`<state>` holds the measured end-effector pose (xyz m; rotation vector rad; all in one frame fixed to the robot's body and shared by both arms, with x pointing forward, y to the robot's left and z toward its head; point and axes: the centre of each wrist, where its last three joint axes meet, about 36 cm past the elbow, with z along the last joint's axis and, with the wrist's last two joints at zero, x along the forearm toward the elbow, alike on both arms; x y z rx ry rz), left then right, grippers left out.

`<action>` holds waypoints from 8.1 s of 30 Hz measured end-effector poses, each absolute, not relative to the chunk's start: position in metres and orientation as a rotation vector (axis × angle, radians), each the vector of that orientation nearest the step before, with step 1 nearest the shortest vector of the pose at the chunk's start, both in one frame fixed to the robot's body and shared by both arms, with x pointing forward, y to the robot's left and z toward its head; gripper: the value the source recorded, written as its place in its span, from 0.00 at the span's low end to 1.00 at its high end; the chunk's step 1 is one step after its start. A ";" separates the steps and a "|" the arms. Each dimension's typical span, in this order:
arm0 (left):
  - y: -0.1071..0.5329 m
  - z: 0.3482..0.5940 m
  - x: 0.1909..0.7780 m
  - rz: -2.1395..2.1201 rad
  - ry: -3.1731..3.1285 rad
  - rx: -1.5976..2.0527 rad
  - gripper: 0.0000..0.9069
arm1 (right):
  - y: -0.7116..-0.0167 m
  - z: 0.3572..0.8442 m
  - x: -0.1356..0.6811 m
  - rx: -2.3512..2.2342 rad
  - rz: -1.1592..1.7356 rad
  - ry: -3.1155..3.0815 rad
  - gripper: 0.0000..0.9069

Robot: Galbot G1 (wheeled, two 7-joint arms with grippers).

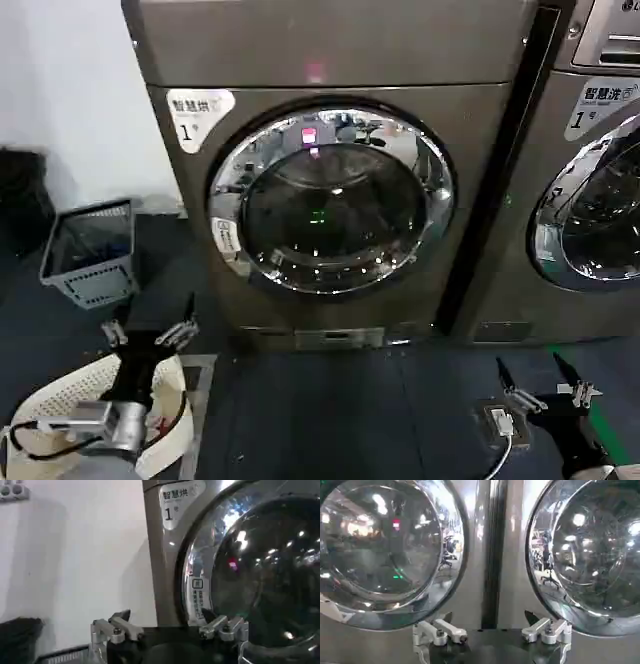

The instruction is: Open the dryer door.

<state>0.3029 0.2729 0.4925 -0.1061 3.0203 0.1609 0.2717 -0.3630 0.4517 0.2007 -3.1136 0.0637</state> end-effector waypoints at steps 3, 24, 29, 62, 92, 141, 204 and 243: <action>0.274 0.493 0.303 0.151 3.024 -0.096 1.00 | -0.363 0.456 0.284 0.265 0.036 -3.116 1.00; 0.275 0.503 0.297 0.118 3.021 -0.054 1.00 | -0.321 0.484 0.387 0.902 0.095 -3.033 1.00; 0.275 0.505 0.295 0.116 3.019 -0.050 1.00 | -0.303 0.486 0.407 1.042 0.107 -2.989 1.00; 0.272 0.513 0.285 0.092 3.015 -0.040 1.00 | -0.179 0.525 0.555 1.595 0.052 -2.713 1.00; 0.271 0.520 0.280 0.084 3.005 -0.039 1.00 | -0.084 0.537 0.616 1.771 0.143 -2.580 1.00; 0.278 0.528 0.279 0.079 2.986 -0.021 1.00 | -0.046 0.540 0.646 2.067 0.152 -2.325 1.00; 0.319 0.496 0.325 0.243 2.968 0.514 1.00 | -0.368 0.505 0.471 2.222 0.147 -2.266 1.00; 0.165 0.499 0.403 0.358 2.375 1.598 1.00 | -0.636 0.495 0.194 -0.473 0.498 -2.828 1.00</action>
